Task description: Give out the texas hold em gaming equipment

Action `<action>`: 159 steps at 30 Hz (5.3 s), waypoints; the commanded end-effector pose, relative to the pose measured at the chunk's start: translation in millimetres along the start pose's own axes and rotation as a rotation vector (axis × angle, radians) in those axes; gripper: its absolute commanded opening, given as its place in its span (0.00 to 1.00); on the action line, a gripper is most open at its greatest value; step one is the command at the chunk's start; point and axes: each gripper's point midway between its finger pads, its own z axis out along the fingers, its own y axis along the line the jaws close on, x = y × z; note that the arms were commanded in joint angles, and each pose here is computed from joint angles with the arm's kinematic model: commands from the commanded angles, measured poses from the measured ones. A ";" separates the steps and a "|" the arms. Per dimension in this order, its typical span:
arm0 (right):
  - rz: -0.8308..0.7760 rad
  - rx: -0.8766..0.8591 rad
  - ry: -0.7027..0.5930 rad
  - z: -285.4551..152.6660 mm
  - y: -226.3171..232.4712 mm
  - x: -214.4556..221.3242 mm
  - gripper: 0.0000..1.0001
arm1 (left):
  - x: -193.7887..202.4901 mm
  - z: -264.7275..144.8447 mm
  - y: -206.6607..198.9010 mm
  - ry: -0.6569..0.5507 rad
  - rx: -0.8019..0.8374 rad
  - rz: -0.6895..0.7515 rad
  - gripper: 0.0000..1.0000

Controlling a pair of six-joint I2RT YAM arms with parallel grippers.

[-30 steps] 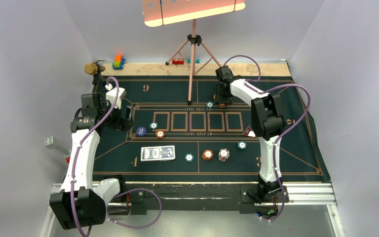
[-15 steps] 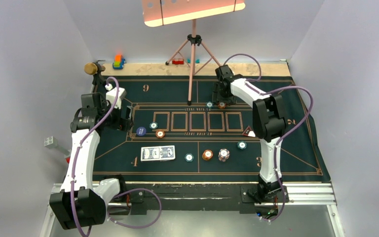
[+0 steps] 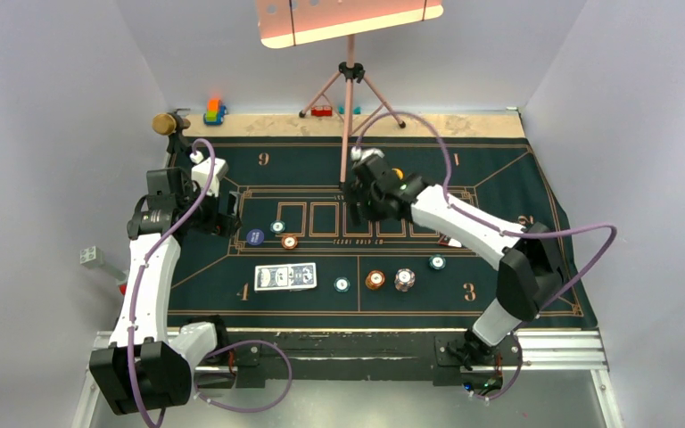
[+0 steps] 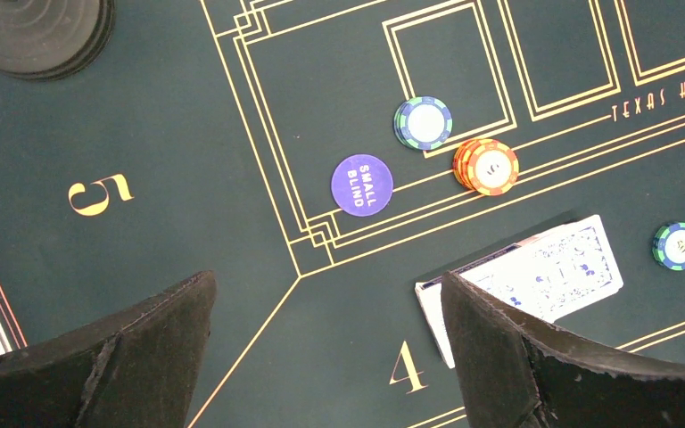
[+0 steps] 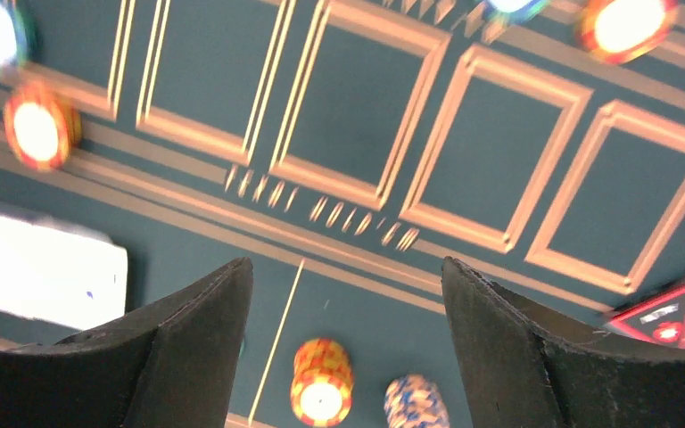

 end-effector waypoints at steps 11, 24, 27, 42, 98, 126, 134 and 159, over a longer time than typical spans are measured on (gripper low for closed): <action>-0.242 -0.128 0.241 -13.1 47.6 133.5 0.86 | -6.3 -3.3 1.9 -0.041 -0.010 0.008 1.00; -0.307 -0.080 0.336 -4.0 38.4 179.1 0.80 | -6.4 -2.7 2.3 -0.041 -0.011 0.008 1.00; -0.319 -0.055 0.339 -2.0 33.2 181.0 0.79 | -6.3 -2.5 2.4 -0.040 -0.011 0.007 1.00; -0.360 -0.057 0.394 6.0 30.8 195.0 0.71 | -6.8 -2.5 3.7 -0.040 -0.017 0.009 1.00; 0.314 0.239 0.150 -25.6 -136.5 62.3 0.00 | -7.6 -4.5 1.8 -0.049 -0.012 0.013 1.00; 0.426 0.331 0.267 63.4 -164.2 84.4 0.00 | -6.8 -3.7 2.0 -0.045 -0.011 0.016 1.00; 0.462 0.374 0.292 75.5 -176.1 104.4 0.00 | -6.9 -4.1 2.1 -0.047 -0.012 0.018 1.00; 0.533 0.441 0.349 37.7 -204.2 149.8 0.00 | -7.7 -5.4 0.8 -0.051 -0.007 0.022 1.00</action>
